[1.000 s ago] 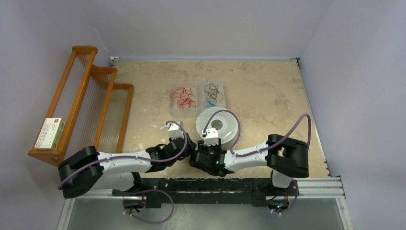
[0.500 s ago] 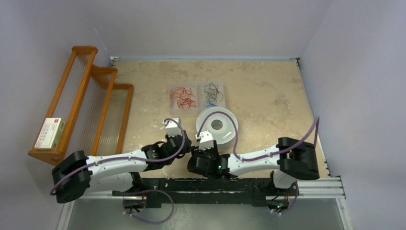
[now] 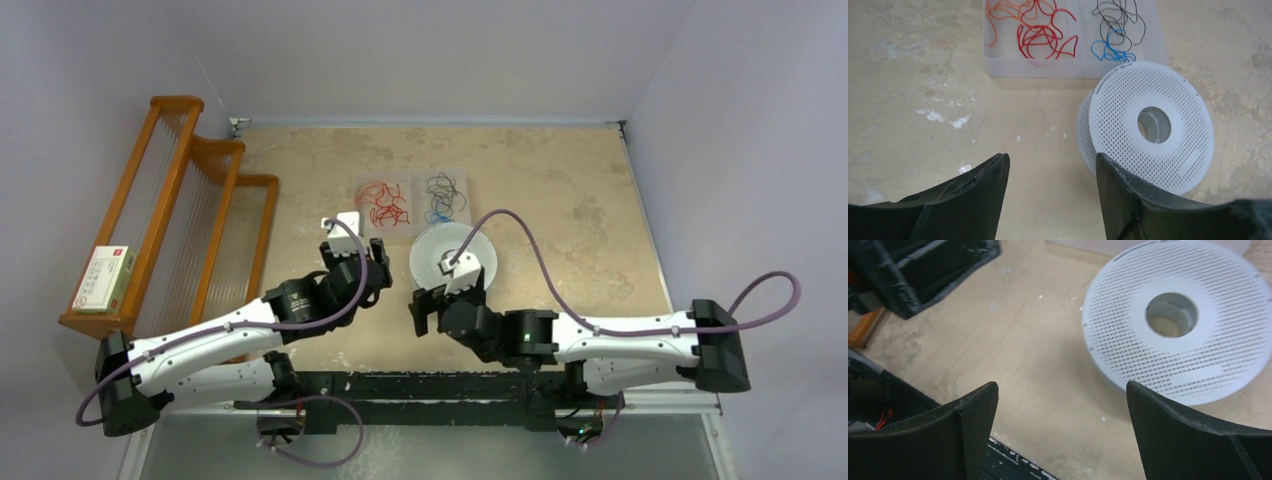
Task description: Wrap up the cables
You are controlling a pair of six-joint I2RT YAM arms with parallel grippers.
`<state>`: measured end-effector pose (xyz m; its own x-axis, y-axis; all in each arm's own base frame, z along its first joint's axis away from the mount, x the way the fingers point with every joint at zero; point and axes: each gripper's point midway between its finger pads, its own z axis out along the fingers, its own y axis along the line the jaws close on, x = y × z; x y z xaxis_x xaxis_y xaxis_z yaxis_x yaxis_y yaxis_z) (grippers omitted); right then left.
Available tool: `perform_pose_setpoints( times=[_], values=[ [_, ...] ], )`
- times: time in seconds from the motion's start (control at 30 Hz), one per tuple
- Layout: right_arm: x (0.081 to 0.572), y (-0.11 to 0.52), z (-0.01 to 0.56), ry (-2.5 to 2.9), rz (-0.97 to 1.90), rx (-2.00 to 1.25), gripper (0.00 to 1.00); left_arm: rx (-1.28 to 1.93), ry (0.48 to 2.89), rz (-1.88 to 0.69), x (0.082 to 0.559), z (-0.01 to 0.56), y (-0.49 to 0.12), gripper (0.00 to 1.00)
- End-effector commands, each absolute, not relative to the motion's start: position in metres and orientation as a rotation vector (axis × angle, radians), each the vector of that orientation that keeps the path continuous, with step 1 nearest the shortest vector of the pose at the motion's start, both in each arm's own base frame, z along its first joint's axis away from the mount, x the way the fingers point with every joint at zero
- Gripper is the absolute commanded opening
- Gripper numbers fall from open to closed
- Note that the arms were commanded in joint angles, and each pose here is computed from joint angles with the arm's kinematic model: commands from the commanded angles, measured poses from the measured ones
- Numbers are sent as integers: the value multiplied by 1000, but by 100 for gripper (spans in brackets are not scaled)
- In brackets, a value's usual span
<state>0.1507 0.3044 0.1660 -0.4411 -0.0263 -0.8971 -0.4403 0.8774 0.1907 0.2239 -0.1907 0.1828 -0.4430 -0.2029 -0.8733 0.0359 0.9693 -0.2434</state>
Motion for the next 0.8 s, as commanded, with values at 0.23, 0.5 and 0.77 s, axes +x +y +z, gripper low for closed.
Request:
perform_pose_setpoints(
  times=[0.23,0.5,0.77],
  values=[
    [228,229,234,1927,403,-154,99,19,1962,-104,257,265,-153,71],
    [297,154,267,1932,402,-24,100,-38,2014,-43,308,275,-108,71],
    [315,95,273,1918,365,117,99,-243,1988,-141,329,260,-70,75]
  ],
)
